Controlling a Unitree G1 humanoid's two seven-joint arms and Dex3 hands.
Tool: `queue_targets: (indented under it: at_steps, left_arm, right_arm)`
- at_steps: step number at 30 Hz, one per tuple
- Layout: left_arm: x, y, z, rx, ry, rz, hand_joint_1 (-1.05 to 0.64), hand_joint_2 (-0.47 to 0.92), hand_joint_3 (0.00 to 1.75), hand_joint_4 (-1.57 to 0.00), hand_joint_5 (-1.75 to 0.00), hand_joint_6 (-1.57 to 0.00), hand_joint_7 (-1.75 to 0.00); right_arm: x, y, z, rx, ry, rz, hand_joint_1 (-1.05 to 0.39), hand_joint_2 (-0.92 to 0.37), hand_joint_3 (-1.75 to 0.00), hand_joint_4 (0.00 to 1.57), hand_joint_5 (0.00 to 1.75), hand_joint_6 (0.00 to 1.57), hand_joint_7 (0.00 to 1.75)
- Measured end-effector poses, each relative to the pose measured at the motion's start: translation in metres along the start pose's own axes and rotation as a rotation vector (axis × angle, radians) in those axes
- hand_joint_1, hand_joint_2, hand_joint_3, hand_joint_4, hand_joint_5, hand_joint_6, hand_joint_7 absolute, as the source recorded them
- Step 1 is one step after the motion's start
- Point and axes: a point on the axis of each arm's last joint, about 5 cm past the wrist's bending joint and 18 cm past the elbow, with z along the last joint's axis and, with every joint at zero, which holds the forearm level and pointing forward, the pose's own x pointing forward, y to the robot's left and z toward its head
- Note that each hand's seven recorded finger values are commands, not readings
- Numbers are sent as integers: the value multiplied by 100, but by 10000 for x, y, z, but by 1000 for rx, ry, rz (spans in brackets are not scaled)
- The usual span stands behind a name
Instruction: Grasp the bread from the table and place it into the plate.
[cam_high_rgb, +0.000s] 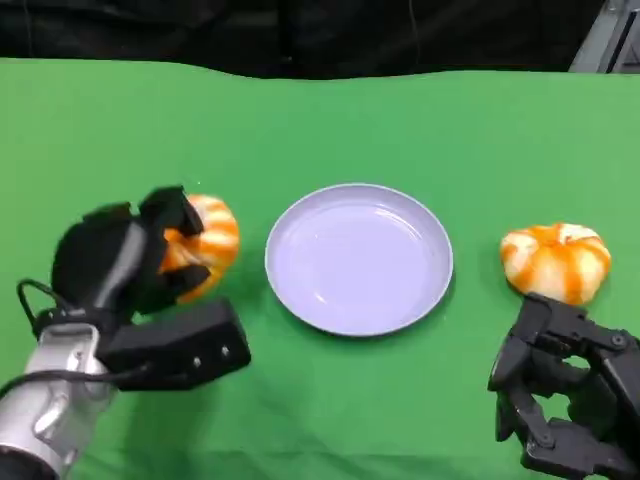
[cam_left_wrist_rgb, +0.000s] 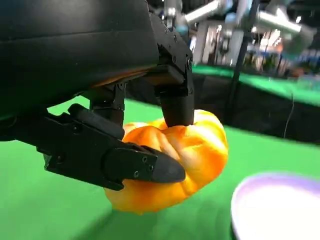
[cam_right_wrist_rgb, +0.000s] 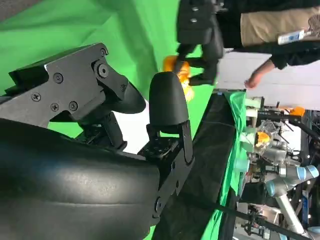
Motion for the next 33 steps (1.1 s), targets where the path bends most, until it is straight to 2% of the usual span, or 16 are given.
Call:
queue_targets:
  at_steps: [3, 10, 15, 16, 18, 21, 24, 33]
  left_arm:
    - [38, 70, 39, -2, -22, 17, -9, 83, 43, -77, -175, -57, -173]
    - [91, 108, 138, -10, -56, 21, -12, 82, 46, -76, -175, -57, -175]
    - [226, 84, 425, -65, -177, 33, -11, 80, 46, -76, -175, -56, -175]
    - [243, 86, 459, -71, -196, 36, -12, 81, 42, -76, -175, -67, -152]
    - [296, 79, 541, -66, -225, 2, -11, 82, 36, -75, -175, -72, -142]
    - [409, 51, 739, -61, -285, -60, -11, 84, 32, -76, -175, -72, -143]
    - [472, 37, 854, -53, -319, -70, -11, 84, 30, -76, -175, -72, -143]
    - [489, 25, 852, -46, -316, -80, -11, 85, 29, -76, -175, -72, -144]
  right_arm:
    - [-1, -5, 0, -2, -5, 0, -3, -69, -102, 76, 175, 63, 161]
    - [-5, -14, -11, -4, -2, -3, -3, -70, -102, 75, 175, 61, 161]
    - [-1, -13, -10, -5, 1, -1, -4, -70, -102, 74, 175, 61, 162]
    - [-1, -12, -9, -6, 1, -1, -4, -69, -101, 74, 175, 61, 162]
    - [-11, -12, -12, -7, 5, -7, -4, -69, -101, 74, 175, 61, 162]
    - [-5, 11, -9, -1, 2, -5, -4, -69, -101, 74, 175, 61, 162]
    - [-1, 39, -3, 7, -3, 2, -4, -69, -101, 74, 175, 62, 162]
    - [-7, 41, -10, 10, 9, -3, -4, -69, -101, 74, 175, 62, 162]
